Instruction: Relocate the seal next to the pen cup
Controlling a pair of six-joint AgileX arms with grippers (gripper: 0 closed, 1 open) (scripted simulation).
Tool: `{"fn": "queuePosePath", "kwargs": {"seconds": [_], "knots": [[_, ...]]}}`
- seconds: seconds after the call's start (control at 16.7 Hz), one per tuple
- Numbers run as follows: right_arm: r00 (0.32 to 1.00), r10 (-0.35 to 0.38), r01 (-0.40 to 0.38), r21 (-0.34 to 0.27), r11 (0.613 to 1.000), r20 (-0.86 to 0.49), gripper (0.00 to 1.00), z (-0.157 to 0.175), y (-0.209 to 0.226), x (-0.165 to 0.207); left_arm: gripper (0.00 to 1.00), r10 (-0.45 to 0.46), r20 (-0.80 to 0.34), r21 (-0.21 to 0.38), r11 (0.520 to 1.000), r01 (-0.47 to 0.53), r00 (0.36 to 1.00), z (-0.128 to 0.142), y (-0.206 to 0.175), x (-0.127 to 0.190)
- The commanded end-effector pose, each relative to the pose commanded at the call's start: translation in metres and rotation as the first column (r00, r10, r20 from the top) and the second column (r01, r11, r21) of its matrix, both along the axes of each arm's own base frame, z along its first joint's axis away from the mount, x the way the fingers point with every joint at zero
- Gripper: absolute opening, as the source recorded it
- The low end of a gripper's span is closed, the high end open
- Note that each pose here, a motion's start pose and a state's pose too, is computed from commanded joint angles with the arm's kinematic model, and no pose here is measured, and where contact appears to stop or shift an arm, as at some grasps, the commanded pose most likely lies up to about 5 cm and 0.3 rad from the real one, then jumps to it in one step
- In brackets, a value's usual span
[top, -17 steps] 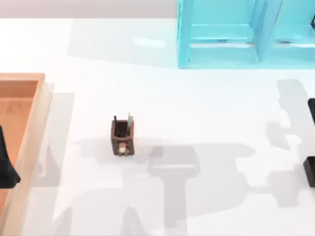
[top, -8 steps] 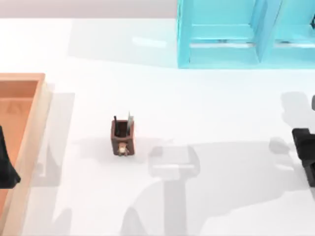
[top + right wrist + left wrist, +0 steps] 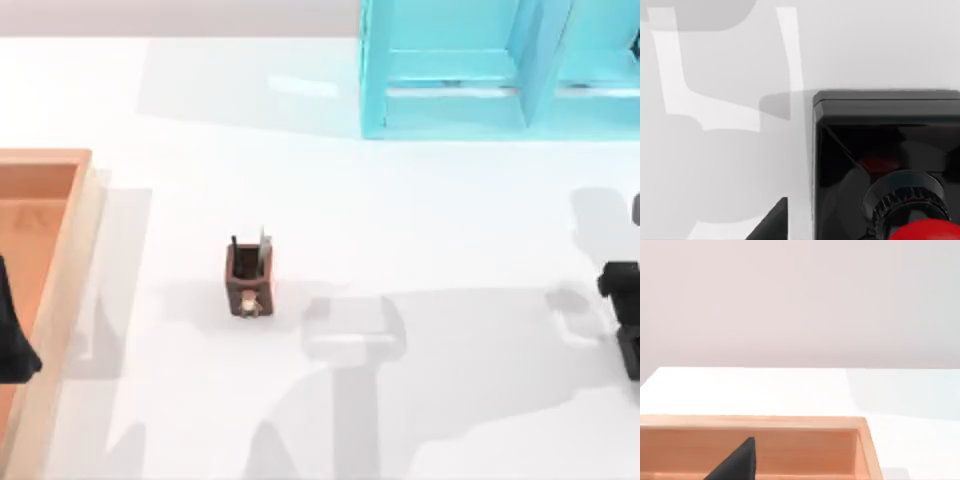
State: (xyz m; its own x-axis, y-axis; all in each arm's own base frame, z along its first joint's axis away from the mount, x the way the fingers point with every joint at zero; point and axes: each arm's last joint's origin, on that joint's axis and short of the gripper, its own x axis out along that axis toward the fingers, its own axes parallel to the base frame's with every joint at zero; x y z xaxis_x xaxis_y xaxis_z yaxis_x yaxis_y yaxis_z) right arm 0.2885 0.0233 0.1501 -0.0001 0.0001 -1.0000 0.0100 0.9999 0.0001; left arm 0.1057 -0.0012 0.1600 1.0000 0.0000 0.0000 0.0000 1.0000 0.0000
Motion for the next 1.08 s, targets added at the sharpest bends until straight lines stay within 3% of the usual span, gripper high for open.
{"fn": "queuePosePath", "kwargs": {"seconds": [0.48,1.08], "knots": [[1.000,0.000,0.000,0.000,1.000,0.000,0.02,0.0000,0.0000,0.0000,1.00,0.000,0.000,0.000,1.000,0.000,1.000,0.0000,0.0000,0.0000],[1.000,-0.002,0.002,0.000,1.000,0.001,0.00,0.0009,0.0002,0.0003,1.00,0.000,0.000,0.000,1.000,0.000,1.000,0.0000,0.0000,0.0000]]}}
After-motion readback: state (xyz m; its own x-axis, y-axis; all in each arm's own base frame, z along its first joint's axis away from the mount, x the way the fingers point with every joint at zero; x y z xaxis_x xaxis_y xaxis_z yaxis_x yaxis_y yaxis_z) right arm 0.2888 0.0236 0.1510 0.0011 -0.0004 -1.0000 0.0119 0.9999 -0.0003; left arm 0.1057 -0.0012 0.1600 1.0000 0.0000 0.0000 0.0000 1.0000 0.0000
